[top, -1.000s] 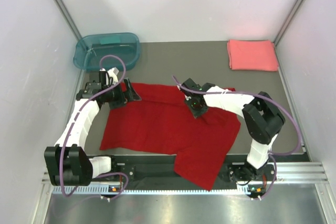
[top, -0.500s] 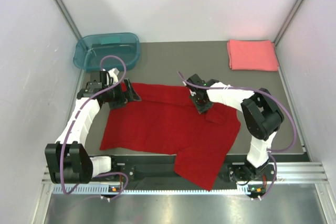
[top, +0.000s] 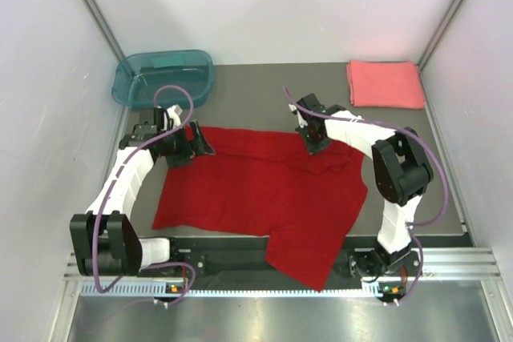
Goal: Fold and stack the t-shirts
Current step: Fold the tshirt
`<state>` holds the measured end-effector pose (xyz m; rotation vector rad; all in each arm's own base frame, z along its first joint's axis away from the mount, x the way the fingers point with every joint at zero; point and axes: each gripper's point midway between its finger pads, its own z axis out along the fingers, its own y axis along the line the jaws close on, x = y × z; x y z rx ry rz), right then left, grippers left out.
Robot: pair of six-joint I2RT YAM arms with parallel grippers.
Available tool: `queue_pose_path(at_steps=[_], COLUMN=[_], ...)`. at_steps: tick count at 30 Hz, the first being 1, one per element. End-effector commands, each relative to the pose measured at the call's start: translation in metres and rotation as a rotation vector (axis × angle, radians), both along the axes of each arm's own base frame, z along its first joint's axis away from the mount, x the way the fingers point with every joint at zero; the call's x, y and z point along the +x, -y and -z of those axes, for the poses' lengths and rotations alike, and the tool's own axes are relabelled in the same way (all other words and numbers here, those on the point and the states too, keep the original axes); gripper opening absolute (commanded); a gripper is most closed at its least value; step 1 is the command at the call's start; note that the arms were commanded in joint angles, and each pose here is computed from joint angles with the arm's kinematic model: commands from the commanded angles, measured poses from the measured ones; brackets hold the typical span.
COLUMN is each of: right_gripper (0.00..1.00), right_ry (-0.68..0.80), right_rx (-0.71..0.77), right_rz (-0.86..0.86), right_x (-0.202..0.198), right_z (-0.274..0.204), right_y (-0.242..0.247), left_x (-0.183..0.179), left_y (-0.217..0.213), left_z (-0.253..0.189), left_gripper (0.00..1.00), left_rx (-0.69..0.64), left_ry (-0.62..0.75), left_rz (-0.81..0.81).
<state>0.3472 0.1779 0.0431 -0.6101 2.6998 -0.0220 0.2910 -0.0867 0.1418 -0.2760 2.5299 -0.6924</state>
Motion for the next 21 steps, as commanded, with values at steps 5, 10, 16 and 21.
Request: queue_pose_path(at_steps=[5, 10, 16, 21], right_gripper=[0.02, 0.19, 0.26, 0.33], right_ry=[0.005, 0.056, -0.037, -0.058], right_rx=[0.07, 0.104, 0.109, 0.093], right_rz=[0.052, 0.041, -0.051, -0.07], right_x=[0.037, 0.025, -0.034, -0.043], right_z=[-0.008, -0.051, -0.031, -0.012], right_y=[-0.001, -0.007, -0.022, -0.029], left_x=[0.006, 0.004, 0.003, 0.006], left_y=[0.001, -0.001, 0.003, 0.009], left_z=[-0.005, -0.003, 0.0, -0.002], left_gripper=[0.98, 0.99, 0.99, 0.97], left_rx=[-0.014, -0.005, -0.027, -0.067], left_ry=[0.006, -0.002, -0.012, -0.015], left_rz=[0.005, 0.008, 0.008, 0.016])
